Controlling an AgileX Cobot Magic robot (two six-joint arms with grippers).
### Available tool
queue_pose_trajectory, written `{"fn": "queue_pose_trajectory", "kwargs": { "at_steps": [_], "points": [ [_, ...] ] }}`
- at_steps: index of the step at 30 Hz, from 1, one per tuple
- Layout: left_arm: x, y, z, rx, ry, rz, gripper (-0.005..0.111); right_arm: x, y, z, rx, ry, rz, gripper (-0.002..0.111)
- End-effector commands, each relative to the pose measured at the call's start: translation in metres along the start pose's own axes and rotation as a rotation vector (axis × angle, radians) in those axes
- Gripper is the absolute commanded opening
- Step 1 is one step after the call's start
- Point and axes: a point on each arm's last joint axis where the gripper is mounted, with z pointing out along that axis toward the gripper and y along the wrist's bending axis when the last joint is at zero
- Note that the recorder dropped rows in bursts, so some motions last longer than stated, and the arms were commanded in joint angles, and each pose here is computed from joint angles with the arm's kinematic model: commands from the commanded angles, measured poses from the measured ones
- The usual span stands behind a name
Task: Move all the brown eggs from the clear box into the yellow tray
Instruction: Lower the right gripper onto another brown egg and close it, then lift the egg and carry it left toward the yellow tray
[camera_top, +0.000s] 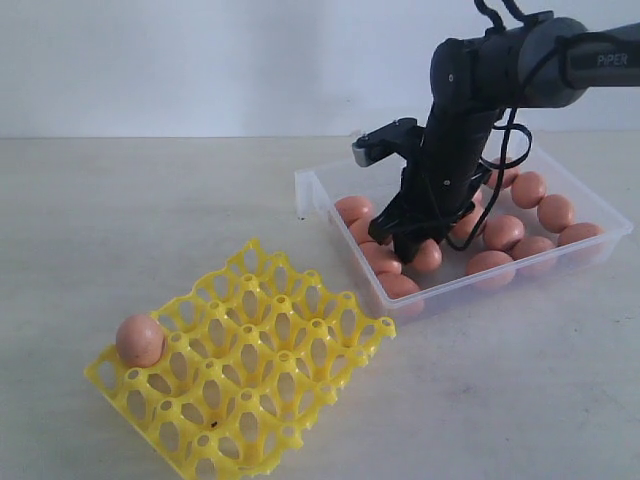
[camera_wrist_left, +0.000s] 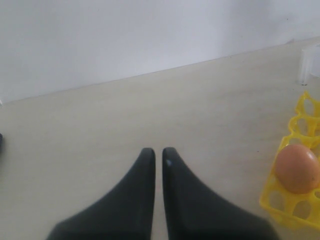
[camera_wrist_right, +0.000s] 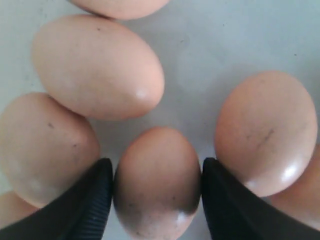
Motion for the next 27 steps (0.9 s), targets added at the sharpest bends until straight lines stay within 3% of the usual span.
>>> {"fn": "queue_pose_trajectory", "kwargs": {
  "at_steps": [1, 6, 9, 11, 12, 21, 27],
  "points": [
    [0.001, -0.001, 0.000, 0.008, -0.002, -0.003, 0.004, 0.000, -0.003, 0.010, 0.001, 0.005, 0.003, 0.049],
    [0.001, -0.001, 0.000, 0.008, -0.002, -0.003, 0.004, 0.000, -0.003, 0.013, 0.001, 0.006, 0.003, 0.045],
    [0.001, -0.001, 0.000, 0.008, -0.002, -0.003, 0.004, 0.000, -0.003, 0.013, 0.000, 0.010, 0.003, 0.025],
    [0.001, -0.001, 0.000, 0.008, -0.002, -0.003, 0.004, 0.000, -0.003, 0.013, -0.002, 0.014, 0.003, 0.004],
    [0.001, -0.001, 0.000, 0.008, -0.002, -0.003, 0.004, 0.001, -0.003, 0.013, -0.002, 0.015, 0.007, 0.000],
    [0.001, -0.001, 0.000, 0.008, -0.002, -0.003, 0.004, 0.002, -0.004, 0.000, 0.023, 0.022, -0.014, 0.000],
    [0.001, -0.001, 0.000, 0.008, -0.002, -0.003, 0.004, -0.003, -0.003, -0.051, 0.069, -0.099, -0.024, 0.000]
  ]
}}
